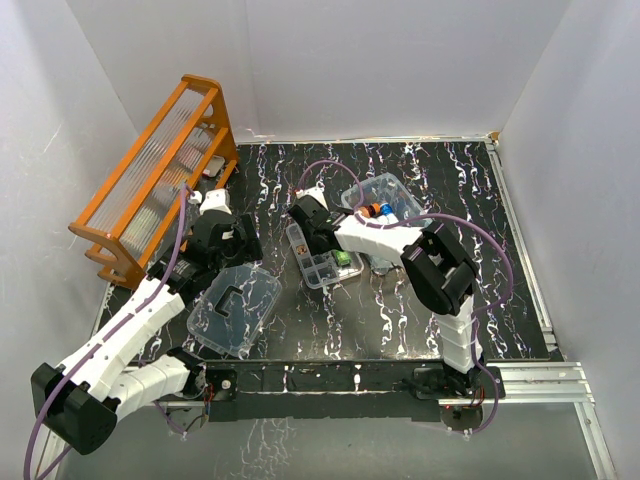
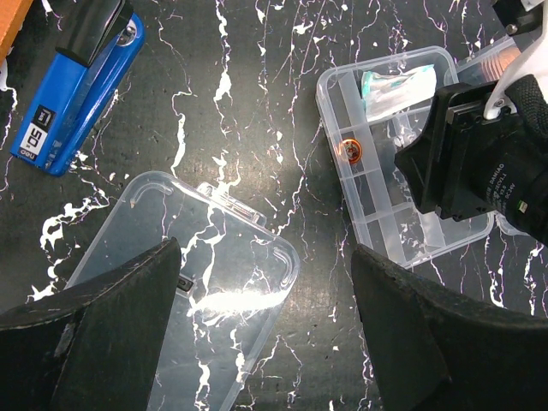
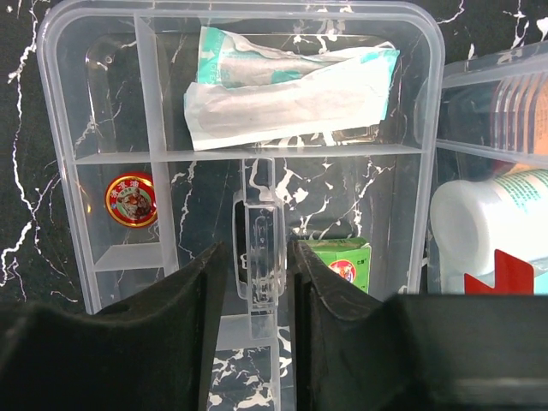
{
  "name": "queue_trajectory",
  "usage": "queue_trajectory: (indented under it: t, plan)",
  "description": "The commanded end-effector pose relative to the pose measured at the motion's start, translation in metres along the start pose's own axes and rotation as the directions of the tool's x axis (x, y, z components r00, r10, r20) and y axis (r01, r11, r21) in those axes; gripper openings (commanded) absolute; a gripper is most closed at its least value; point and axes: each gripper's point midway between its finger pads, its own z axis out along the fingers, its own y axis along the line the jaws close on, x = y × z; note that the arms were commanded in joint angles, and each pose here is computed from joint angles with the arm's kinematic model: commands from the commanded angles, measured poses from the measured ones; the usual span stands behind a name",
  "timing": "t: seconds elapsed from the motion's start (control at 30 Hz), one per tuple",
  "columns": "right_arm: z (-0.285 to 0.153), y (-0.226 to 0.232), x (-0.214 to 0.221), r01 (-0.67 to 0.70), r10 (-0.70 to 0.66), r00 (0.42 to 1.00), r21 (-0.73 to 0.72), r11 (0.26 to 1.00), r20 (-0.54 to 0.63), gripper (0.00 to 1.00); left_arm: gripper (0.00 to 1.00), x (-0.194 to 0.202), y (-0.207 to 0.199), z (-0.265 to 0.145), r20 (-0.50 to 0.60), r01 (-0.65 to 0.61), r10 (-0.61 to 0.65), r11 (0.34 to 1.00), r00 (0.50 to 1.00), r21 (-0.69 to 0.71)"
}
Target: Organize the medicine kit
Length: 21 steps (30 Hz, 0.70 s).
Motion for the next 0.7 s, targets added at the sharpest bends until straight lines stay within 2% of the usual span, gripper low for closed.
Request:
queue_trajectory:
  t: [0.0, 0.17, 0.33, 0.67]
  plan:
    - [0.003, 0.008, -0.024, -0.026, 0.028, 0.997, -0.042, 0.999, 0.065, 0.31, 0.79, -0.010, 0.001, -0.005, 0.025, 0.011, -0.011, 1.000, 1.000, -0.010]
    - [0.009, 0.008, -0.018, -0.035, 0.037, 0.998, -0.040, 0.999, 0.048, 0.31, 0.79, -0.009, 0.002, -0.004, 0.022, 0.010, -0.009, 1.000, 1.000, -0.012]
    - [0.017, 0.005, -0.011, -0.044, 0.045, 0.999, -0.021, 0.999, 0.028, 0.36, 0.79, -0.008, 0.002, -0.004, 0.021, 0.010, -0.010, 1.000, 1.000, -0.013]
    - [0.030, 0.003, 0.005, -0.031, 0.031, 0.999, -0.004, 1.000, -0.013, 0.34, 0.79, -0.010, 0.002, -0.005, 0.025, 0.009, -0.009, 1.000, 1.000, -0.011]
